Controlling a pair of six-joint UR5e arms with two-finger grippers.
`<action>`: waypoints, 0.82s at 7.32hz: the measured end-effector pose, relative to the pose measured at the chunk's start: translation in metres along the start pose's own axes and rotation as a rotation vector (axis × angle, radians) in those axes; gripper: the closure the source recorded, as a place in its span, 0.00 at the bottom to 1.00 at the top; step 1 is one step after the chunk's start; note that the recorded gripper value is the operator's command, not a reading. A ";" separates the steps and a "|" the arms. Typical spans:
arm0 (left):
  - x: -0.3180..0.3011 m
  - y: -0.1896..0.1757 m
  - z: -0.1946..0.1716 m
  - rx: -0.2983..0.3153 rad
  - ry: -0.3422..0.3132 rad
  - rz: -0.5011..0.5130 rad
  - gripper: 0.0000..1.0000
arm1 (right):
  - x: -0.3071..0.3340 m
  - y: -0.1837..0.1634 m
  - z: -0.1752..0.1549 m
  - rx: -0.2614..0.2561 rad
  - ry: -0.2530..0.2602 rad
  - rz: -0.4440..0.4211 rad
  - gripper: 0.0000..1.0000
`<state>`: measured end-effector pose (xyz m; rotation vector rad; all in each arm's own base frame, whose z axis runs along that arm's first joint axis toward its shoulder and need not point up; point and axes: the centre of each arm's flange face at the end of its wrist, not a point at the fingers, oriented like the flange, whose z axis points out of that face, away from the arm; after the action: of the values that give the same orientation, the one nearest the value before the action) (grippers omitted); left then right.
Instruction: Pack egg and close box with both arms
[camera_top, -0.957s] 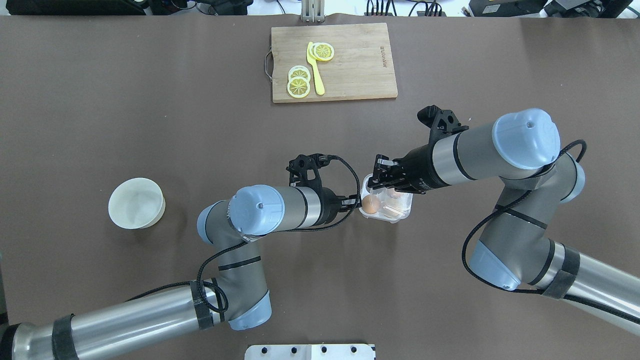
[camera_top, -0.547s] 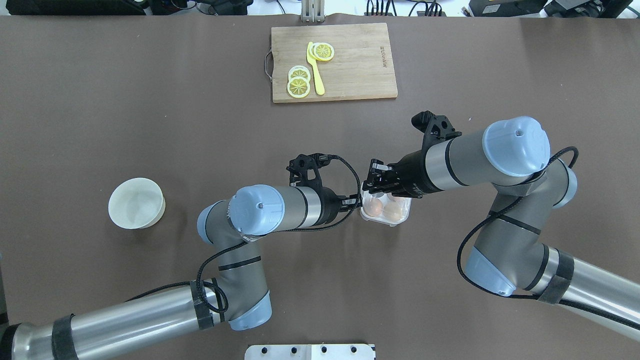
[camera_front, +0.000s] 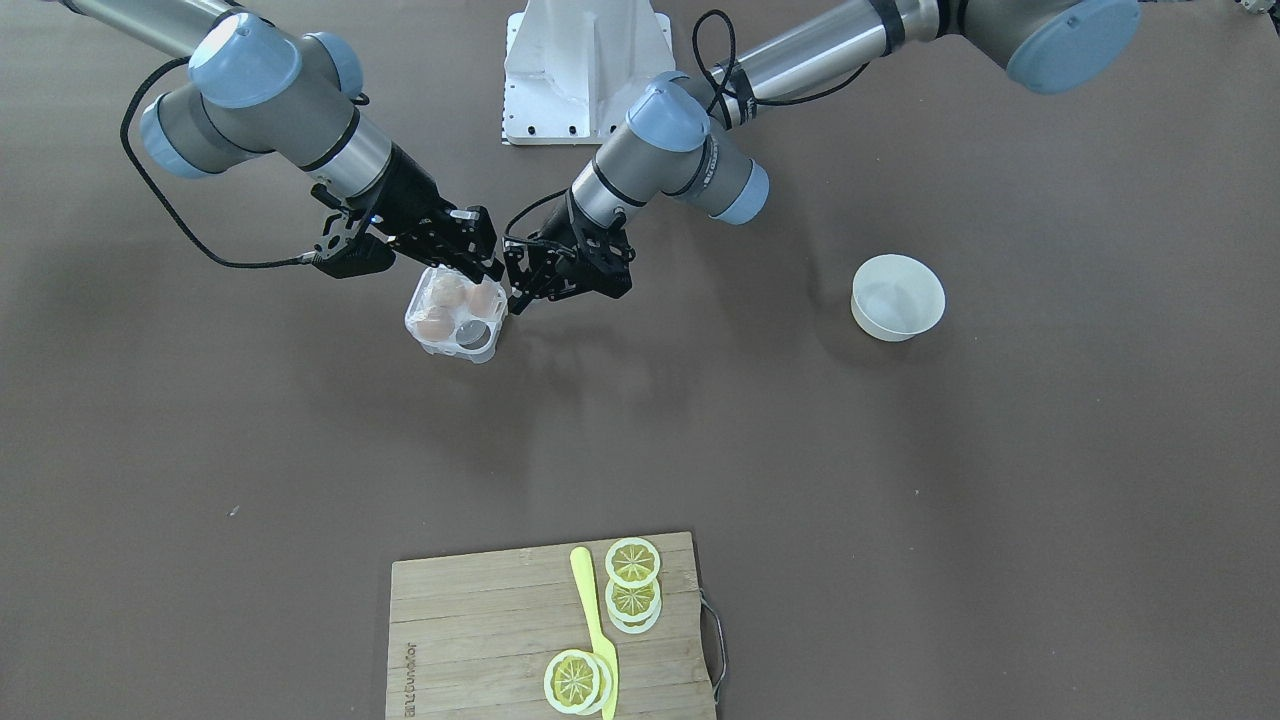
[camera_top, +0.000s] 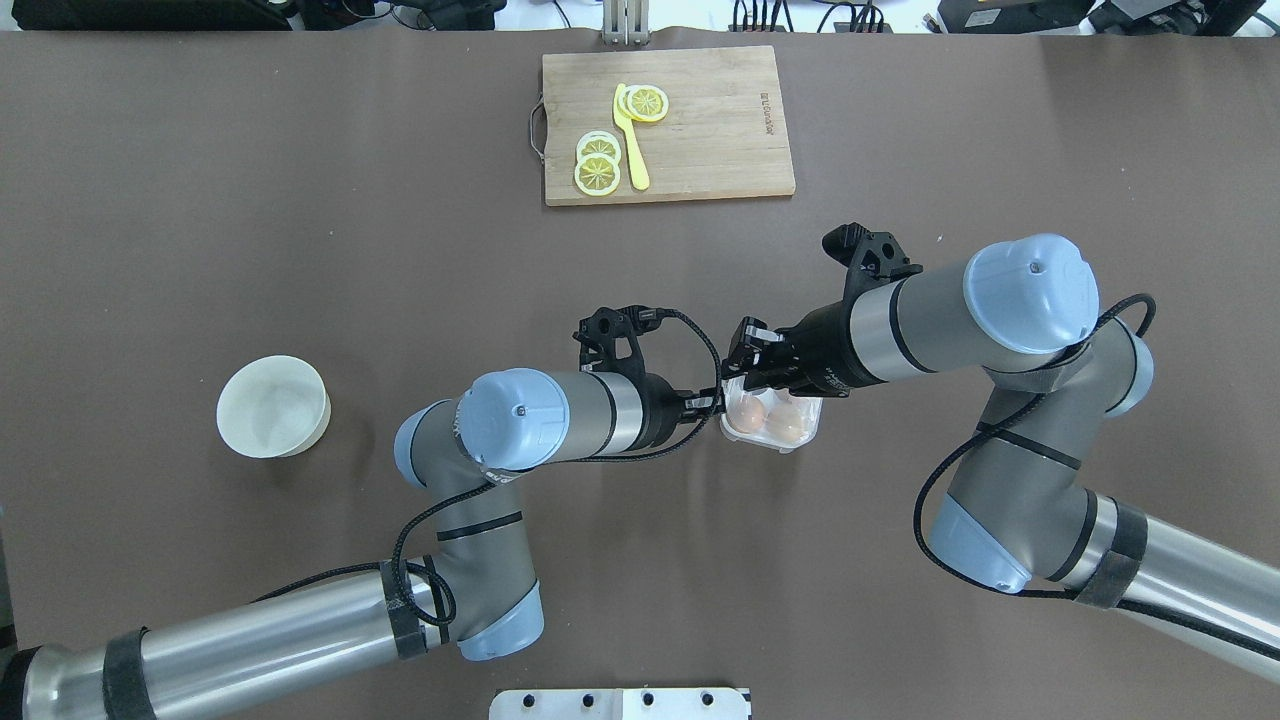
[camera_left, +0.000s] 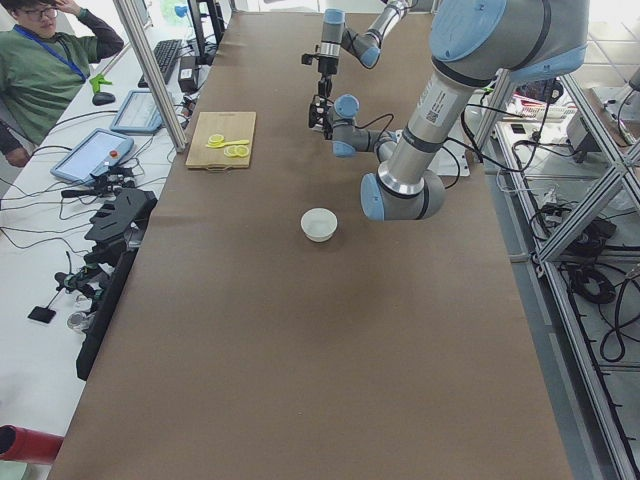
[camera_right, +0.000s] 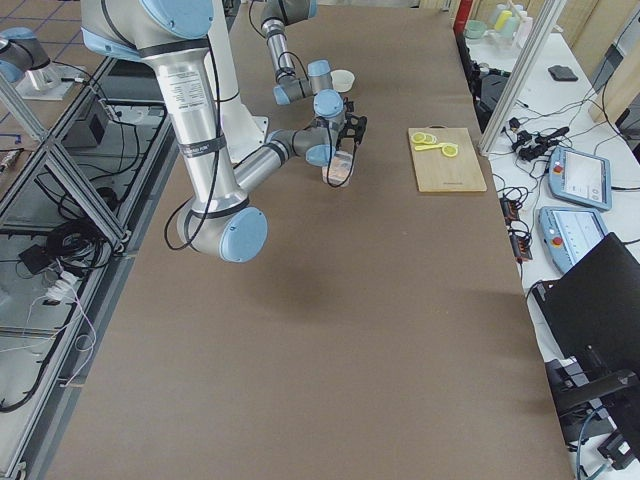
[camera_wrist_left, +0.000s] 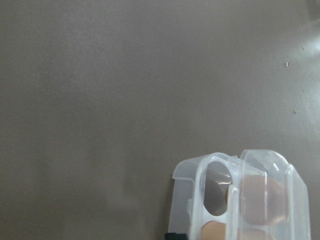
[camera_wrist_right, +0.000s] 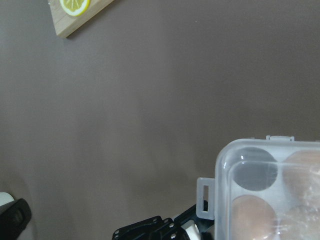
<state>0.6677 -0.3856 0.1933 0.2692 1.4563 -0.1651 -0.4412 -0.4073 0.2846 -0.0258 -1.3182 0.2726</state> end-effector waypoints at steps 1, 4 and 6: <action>0.001 -0.002 -0.001 0.002 0.000 0.009 0.01 | -0.002 0.000 -0.001 0.004 -0.004 -0.002 0.00; -0.027 -0.029 -0.015 0.016 -0.031 0.178 0.01 | -0.021 -0.002 -0.004 0.022 -0.013 -0.004 0.00; -0.051 -0.080 -0.047 -0.022 -0.048 0.192 0.01 | -0.043 -0.005 -0.014 0.037 0.005 0.008 0.00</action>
<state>0.5951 -0.4516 0.2332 0.3823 1.3753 0.0000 -0.4367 -0.4198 0.2409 -0.0005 -1.3077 0.3039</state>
